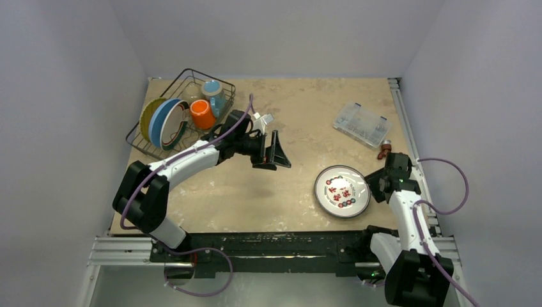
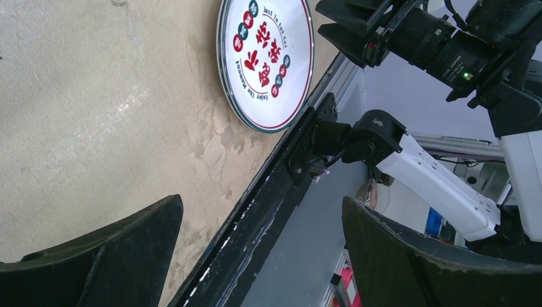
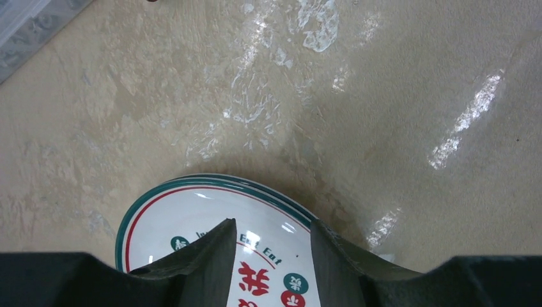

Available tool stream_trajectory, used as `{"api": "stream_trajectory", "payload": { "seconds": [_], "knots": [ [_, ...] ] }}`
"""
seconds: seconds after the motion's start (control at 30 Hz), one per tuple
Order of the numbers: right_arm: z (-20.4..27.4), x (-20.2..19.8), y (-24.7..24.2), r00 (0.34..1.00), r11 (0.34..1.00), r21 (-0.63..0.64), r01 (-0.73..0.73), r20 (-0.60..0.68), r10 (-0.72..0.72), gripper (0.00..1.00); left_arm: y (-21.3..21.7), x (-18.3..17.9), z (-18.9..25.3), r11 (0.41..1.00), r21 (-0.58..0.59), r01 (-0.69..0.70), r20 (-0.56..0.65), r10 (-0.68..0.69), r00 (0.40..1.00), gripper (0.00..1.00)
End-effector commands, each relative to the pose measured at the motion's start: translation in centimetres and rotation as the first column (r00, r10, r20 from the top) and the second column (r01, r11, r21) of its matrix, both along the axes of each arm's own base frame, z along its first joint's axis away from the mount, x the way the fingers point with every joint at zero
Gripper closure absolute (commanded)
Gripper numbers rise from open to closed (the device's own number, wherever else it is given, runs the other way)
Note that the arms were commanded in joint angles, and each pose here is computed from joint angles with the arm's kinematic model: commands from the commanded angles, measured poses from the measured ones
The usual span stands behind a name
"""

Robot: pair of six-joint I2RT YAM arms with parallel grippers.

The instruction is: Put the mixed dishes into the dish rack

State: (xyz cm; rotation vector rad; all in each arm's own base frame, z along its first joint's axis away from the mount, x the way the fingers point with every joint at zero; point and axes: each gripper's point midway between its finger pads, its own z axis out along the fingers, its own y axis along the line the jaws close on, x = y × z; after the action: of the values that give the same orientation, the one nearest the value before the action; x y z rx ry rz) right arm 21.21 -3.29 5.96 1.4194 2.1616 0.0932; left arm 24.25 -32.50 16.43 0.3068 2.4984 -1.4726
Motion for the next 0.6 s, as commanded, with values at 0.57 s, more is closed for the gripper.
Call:
{"api": "stream_trajectory", "payload": {
  "seconds": [0.57],
  "knots": [
    [-2.2, 0.9, 0.0, 0.998, 0.998, 0.001, -0.067, -0.003, 0.067, 0.72, -2.0, -0.7, 0.1, 0.994, 0.092, 0.061, 0.132, -0.073, 0.989, 0.20]
  ]
}}
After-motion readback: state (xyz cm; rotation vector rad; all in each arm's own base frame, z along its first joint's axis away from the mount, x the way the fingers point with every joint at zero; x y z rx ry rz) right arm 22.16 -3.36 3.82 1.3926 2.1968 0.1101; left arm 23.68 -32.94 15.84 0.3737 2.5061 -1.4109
